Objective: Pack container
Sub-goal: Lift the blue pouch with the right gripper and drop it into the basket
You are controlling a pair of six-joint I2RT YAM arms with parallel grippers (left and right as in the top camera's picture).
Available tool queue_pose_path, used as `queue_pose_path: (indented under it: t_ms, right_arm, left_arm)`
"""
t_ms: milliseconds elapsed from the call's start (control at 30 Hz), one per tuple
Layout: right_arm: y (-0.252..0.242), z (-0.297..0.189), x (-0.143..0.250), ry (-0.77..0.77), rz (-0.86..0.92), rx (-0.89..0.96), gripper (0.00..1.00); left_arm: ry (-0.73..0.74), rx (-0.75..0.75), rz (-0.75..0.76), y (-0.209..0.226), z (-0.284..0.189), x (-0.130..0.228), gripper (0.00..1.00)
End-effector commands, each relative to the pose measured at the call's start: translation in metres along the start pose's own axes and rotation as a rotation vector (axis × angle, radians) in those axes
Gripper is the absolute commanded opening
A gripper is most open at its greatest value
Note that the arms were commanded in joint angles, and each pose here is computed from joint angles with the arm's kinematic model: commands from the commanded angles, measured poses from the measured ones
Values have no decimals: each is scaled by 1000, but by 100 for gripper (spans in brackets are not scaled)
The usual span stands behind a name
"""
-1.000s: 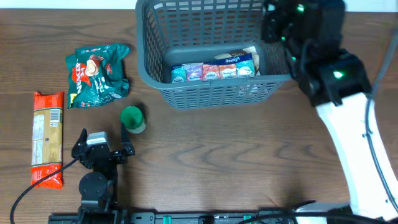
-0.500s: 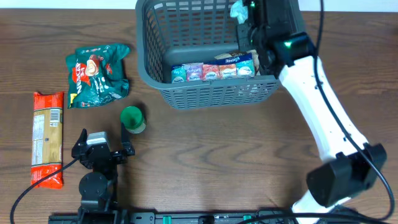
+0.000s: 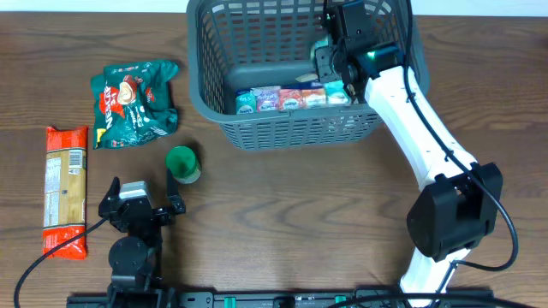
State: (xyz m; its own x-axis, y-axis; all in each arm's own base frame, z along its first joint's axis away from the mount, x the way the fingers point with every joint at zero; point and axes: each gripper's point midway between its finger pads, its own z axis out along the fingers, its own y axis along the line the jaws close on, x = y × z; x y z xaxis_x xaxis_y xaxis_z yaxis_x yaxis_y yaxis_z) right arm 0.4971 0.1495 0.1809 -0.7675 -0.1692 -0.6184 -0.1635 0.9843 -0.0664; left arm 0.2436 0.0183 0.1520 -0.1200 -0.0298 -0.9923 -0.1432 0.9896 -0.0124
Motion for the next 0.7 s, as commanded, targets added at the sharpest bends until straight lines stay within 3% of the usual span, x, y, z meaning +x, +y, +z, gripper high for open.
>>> queue_pose_path:
  t_ms: [0,200,367,533,667]
  right_arm:
    - [-1,-10,-14,-41,23,-3,99]
    - [0,-25,-35,-94,31,-11,99]
    - [-7,-72,-79,-205,52,0,99]
    - [-56,-136,-117,-321,174,143,99]
    - [-112,-173,-119,-343,267,278,99]
  left_arm:
    - [50,-19,17,4,2,19,99]
    - [50,-19,17,4,2,19,99]
    - [50,-19,17,4,2,19,99]
    - [50,-19,17,4,2,19,99]
    - [50,-19,17,4,2,19,99]
